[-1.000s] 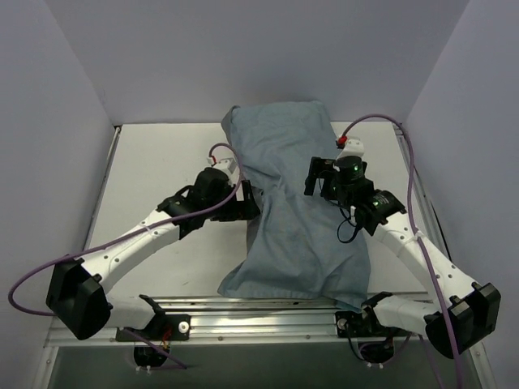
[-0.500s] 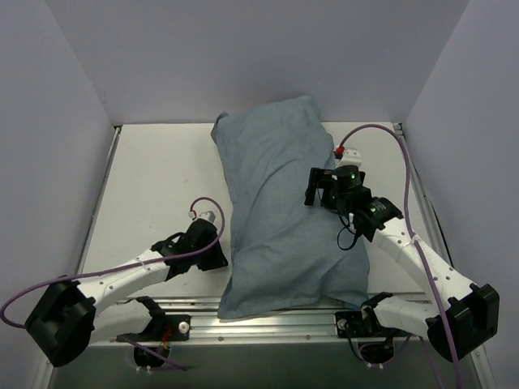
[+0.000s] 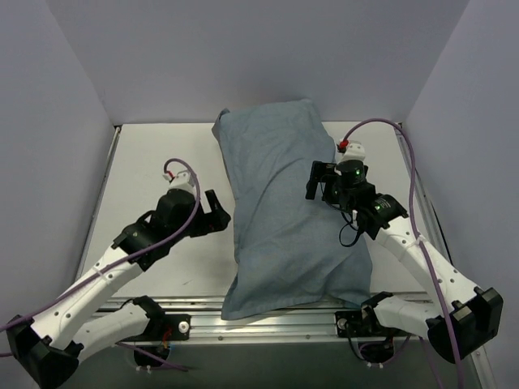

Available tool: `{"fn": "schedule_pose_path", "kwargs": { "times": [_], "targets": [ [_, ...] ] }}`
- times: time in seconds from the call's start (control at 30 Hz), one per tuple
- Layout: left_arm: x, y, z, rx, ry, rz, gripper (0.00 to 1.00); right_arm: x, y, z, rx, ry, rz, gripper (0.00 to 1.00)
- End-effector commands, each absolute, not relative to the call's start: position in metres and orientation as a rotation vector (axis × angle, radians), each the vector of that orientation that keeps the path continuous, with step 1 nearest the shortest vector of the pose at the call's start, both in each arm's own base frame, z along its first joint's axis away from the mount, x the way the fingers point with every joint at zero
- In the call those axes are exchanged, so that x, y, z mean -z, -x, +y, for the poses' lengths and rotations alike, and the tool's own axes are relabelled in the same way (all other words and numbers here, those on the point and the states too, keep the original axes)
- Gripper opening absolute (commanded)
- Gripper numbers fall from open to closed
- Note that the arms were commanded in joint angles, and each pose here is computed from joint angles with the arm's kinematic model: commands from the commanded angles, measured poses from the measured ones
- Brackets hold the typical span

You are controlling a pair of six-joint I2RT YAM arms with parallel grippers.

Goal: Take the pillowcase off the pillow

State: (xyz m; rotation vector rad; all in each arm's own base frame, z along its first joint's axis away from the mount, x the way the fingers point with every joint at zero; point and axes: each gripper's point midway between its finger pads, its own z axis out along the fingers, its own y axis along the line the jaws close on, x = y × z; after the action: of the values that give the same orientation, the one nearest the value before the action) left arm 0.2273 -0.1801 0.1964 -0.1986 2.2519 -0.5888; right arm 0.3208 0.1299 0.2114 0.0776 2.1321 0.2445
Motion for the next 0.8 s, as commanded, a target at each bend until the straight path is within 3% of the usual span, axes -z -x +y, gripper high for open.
{"fn": "schedule_pose_path", "kwargs": {
  "times": [0.0, 0.1, 0.33, 0.4, 0.53, 0.77],
  "targets": [
    [-0.240, -0.274, -0.205, 0.624, 0.060, 2.144, 0.97, -0.221, -0.315, 0.121, -0.237, -0.114, 2.103, 0.98],
    [-0.253, -0.323, -0.228, 0.669, 0.041, 2.108, 0.96, -0.214, -0.309, 0.127, -0.288, -0.111, 2.126, 0.99],
    [-0.204, -0.391, -0.298, 0.854, -0.016, 2.201, 1.00, -0.181, -0.291, 0.146, -0.420, -0.112, 2.206, 0.98],
    [-0.195, -0.394, -0.312, 0.942, -0.006, 2.204, 0.92, -0.173, -0.289, 0.153, -0.441, -0.099, 2.216, 0.97],
    [-0.173, -0.387, -0.329, 1.117, 0.078, 2.184, 0.77, -0.141, -0.290, 0.151, -0.393, -0.086, 2.271, 0.96],
    [-0.124, -0.288, -0.333, 1.191, 0.163, 2.252, 0.59, -0.128, -0.340, 0.133, -0.190, -0.116, 2.215, 0.95]
  ]
}}
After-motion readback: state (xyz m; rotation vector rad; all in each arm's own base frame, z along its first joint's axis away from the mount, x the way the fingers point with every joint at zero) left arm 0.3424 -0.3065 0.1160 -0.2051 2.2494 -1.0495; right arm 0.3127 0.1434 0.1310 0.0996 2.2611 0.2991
